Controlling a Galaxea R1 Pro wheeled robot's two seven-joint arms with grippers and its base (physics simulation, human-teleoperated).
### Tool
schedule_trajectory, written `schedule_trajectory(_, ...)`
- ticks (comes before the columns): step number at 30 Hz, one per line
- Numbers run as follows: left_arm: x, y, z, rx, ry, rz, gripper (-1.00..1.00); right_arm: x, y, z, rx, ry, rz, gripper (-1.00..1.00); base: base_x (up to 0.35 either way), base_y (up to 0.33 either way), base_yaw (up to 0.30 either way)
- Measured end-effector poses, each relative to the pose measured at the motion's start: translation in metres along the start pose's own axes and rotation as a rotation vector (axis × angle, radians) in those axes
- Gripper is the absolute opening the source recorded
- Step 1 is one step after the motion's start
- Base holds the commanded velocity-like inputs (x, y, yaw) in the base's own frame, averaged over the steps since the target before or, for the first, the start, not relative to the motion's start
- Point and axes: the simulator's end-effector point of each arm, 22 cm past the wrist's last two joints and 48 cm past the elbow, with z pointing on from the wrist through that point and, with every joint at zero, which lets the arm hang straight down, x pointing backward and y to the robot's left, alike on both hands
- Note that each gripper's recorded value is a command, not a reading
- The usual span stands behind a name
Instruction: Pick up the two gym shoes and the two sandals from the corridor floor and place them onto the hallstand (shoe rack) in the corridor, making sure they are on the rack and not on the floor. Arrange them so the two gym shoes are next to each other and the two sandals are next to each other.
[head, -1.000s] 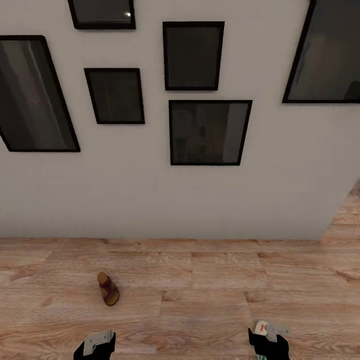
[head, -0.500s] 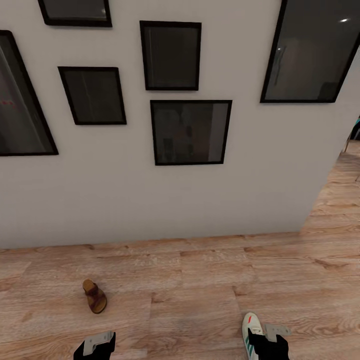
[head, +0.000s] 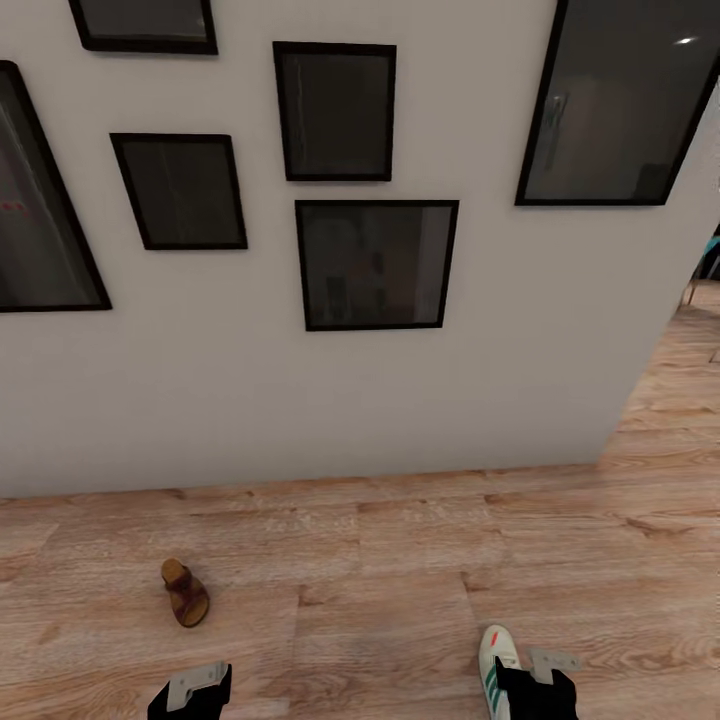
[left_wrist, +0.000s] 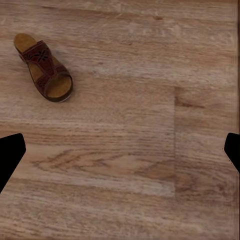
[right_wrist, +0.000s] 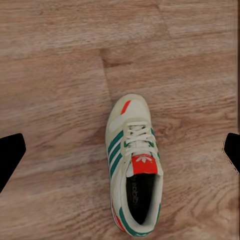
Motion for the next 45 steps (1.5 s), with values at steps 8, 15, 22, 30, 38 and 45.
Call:
schedule_trajectory(8, -0.0002, 0.0010, 0.0001, -0.001, 0.000, 0.000, 1.00, 0.0001, 0.0001, 0.0000, 0.000, 0.000, 0.000, 1.00, 0.000, -0.091, 0.000)
schedule_trajectory(15, -0.0003, 0.0012, 0.0001, -0.002, 0.000, 0.000, 1.00, 0.0002, 0.0002, 0.0000, 0.000, 0.001, 0.000, 1.00, -0.001, -0.014, 0.000)
schedule_trajectory(22, 0.0000, 0.0013, 0.0002, -0.002, 0.000, 0.000, 1.00, 0.0004, 0.0002, 0.0001, 0.000, 0.001, 0.000, 1.00, -0.148, -0.109, 0.000)
schedule_trajectory(30, -0.0002, 0.0013, 0.0001, -0.002, 0.000, 0.000, 1.00, 0.0005, 0.0003, -0.0001, 0.000, 0.001, 0.000, 1.00, -0.088, -0.036, 0.000)
schedule_trajectory(38, -0.0002, 0.0015, 0.0001, -0.003, 0.000, -0.001, 1.00, 0.0007, 0.0005, -0.0001, -0.001, 0.002, 0.000, 1.00, -0.009, -0.004, -0.059)
schedule_trajectory(45, -0.0003, 0.0014, 0.0001, -0.002, 0.000, -0.001, 1.00, 0.0011, 0.0005, -0.0002, -0.002, 0.003, 0.000, 1.00, -0.001, 0.000, -0.223)
